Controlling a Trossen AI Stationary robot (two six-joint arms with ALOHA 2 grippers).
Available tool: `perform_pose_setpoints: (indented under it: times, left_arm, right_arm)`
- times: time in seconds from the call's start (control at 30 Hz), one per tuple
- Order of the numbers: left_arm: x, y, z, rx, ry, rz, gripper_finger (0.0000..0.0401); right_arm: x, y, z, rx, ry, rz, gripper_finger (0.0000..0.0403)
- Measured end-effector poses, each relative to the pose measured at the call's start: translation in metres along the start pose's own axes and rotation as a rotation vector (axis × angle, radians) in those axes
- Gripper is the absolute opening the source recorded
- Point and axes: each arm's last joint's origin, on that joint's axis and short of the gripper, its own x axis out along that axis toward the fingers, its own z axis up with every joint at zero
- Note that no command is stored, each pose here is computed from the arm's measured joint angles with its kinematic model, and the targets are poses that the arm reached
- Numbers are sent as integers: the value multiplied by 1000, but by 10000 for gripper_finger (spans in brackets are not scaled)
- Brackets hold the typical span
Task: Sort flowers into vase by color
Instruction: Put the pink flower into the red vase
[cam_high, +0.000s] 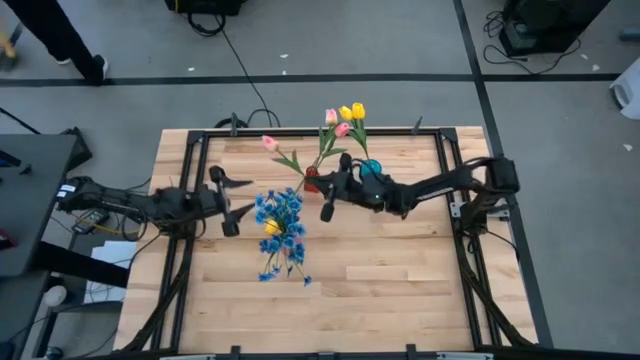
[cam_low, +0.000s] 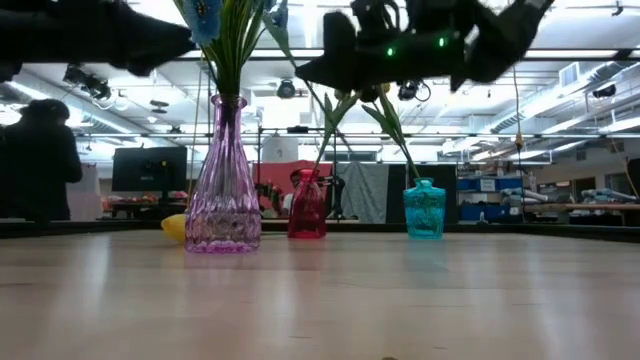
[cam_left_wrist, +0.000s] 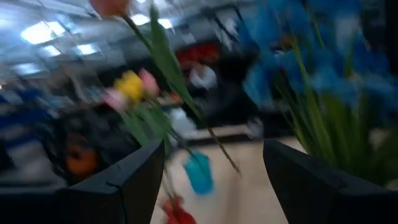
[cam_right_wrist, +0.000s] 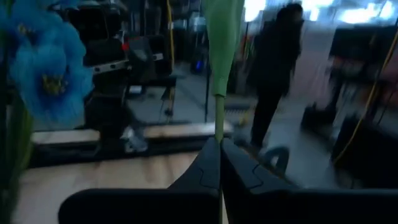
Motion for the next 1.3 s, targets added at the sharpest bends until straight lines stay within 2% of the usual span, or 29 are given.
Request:
perform_pose_setpoints:
  times: [0.17,0.3,0.43,0.53,0.8,0.9,1.2,1.3]
  left_arm:
    - [-1,4,6,30,-46,74,280]
    - [-1,4,3,18,-5,96,280]
    - [-1,2,-4,-13,61,81,280]
    - [-1,1,-10,-13,110,76,280]
    - [-2,1,-12,4,136,99,280]
    - [-2,1,-12,3,135,100,280]
    - [-1,1,-11,4,127,100,280]
    - [-1,1,-11,4,127,100,280]
  right_arm:
    - [14,-1,-17,-80,-144,-39,8]
    - [31,2,-27,-156,-206,-80,8]
    - [44,4,-22,-223,-259,-163,8]
    - [52,4,-19,-248,-265,-186,8]
    - [59,-8,-11,-250,-276,-216,8]
    - [62,-13,-16,-241,-264,-181,8]
    - [68,-13,-50,-280,-235,-244,9]
    - [67,-10,-52,-313,-220,-265,9]
